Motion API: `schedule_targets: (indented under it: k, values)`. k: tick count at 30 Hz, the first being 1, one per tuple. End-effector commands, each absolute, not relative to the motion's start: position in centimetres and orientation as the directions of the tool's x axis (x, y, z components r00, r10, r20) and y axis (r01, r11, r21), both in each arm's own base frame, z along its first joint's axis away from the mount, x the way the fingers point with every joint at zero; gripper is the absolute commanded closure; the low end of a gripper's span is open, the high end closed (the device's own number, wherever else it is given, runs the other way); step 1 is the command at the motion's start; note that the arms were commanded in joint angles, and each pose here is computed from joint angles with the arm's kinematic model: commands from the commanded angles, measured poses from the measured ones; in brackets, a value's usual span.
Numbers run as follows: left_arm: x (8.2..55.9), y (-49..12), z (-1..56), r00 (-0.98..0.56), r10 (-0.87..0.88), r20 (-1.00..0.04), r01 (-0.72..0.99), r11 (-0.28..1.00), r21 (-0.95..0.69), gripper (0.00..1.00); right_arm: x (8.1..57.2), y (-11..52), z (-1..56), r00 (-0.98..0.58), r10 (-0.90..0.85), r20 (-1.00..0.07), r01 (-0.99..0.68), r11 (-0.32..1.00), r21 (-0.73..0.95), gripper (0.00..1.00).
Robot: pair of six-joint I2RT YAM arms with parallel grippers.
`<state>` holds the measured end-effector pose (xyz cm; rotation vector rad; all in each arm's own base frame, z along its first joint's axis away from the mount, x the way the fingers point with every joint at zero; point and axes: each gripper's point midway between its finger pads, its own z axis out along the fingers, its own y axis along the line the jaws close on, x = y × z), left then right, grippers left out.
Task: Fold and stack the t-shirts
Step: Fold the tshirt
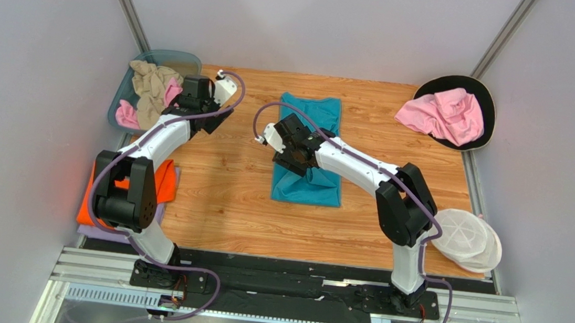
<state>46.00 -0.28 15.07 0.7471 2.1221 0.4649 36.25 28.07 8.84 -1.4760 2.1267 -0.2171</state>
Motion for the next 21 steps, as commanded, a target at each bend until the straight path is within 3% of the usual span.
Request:
schedule_targets:
  k: [1, 12, 21]
  values:
    - [46.6, -0.3, 15.9, -0.459, 0.648, -0.608, 0.331, 0.759, 0.56, 0.01, 37.9, 30.5, 11.0, -0.244, -0.873, -0.422, -0.793, 0.43, -0.431, 0.38]
    - [46.6, -0.1, 15.4, -0.465, 0.654, -0.597, 0.334, 0.754, 0.565, 0.01, 39.0, 33.6, 10.5, -0.242, -0.856, -0.456, -0.796, 0.444, -0.411, 0.38]
    - [46.4, 0.2, 15.6, -0.461, 0.657, -0.596, 0.329, 0.751, 0.573, 0.01, 36.3, 35.6, 10.4, -0.204, -0.854, -0.478, -0.842, 0.402, -0.359, 0.37]
